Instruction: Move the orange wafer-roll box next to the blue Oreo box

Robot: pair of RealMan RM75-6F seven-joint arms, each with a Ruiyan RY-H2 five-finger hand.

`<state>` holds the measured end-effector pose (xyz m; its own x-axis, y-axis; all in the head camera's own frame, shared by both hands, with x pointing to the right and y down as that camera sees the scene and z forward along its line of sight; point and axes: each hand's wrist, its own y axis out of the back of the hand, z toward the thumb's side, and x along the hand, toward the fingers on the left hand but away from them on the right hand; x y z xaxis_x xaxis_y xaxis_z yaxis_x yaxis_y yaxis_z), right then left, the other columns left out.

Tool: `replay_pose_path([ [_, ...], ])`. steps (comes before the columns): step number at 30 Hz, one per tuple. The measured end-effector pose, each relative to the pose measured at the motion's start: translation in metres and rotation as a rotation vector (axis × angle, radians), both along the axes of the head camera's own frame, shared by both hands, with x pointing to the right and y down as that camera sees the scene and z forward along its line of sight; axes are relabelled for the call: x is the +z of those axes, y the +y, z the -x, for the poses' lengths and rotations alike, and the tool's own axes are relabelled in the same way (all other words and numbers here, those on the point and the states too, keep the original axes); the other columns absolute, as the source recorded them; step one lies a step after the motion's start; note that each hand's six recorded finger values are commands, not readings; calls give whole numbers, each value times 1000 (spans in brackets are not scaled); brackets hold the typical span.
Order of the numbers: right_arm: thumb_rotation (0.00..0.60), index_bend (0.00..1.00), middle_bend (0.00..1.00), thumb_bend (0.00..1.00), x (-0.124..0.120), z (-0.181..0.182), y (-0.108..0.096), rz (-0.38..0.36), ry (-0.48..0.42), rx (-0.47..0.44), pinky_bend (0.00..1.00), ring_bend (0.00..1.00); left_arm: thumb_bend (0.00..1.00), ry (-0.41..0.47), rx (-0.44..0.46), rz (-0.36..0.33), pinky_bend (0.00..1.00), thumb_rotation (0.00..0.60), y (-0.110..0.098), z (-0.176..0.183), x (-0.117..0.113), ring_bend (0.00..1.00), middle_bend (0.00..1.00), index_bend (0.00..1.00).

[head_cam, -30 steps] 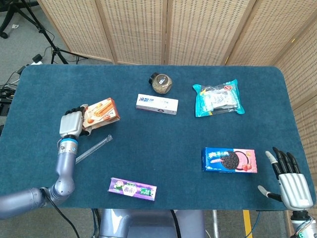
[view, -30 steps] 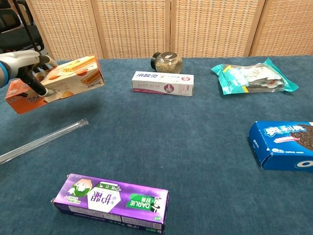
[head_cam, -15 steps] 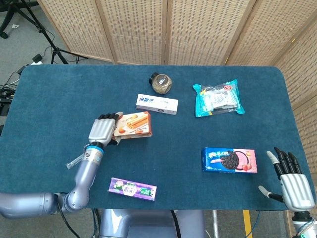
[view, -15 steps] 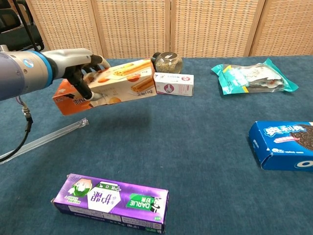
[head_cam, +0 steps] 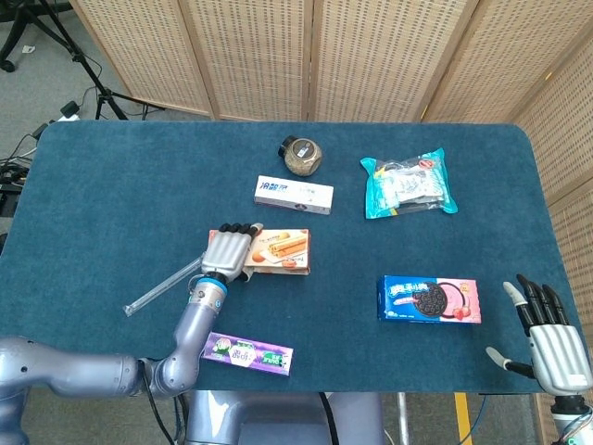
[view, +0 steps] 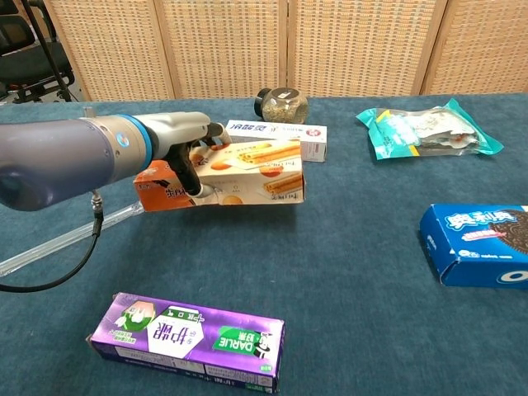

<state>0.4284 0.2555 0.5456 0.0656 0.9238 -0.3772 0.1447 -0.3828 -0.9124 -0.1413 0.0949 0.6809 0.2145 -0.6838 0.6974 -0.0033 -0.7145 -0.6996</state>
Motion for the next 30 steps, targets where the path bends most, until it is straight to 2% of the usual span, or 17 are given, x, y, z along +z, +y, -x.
replay_pose_path([
  [6,600,46,0,131,1,0,0,3,-2,-2,0,0,486,-23,36,-18,249,600,6,-14,14,304,193,523],
  [8,600,46,0,131,1,0,0,1,-4,-2,0,0,468,-30,39,-20,249,600,7,-16,18,276,116,506],
  [11,600,46,0,131,0,1,0,-7,-8,-4,0,0,423,-43,38,-15,232,600,9,-16,23,240,24,404],
  [13,600,46,0,131,-1,1,-1,-14,-11,-5,0,0,394,-47,37,-2,210,600,10,-16,26,223,2,325],
  [17,600,46,0,131,-2,1,-1,-23,-17,-3,0,0,356,-48,39,13,181,600,12,-14,29,209,0,192],
  [20,600,46,0,131,-1,1,-1,-24,-17,-5,0,0,330,-42,32,19,148,600,12,-11,30,192,0,131],
  [24,600,46,0,131,0,3,0,-22,-17,-12,0,0,281,-41,34,19,110,600,11,-8,30,161,0,88],
  [30,600,46,0,131,0,4,0,-23,-17,-13,0,0,125,-34,43,24,44,600,11,-4,31,116,0,22],
])
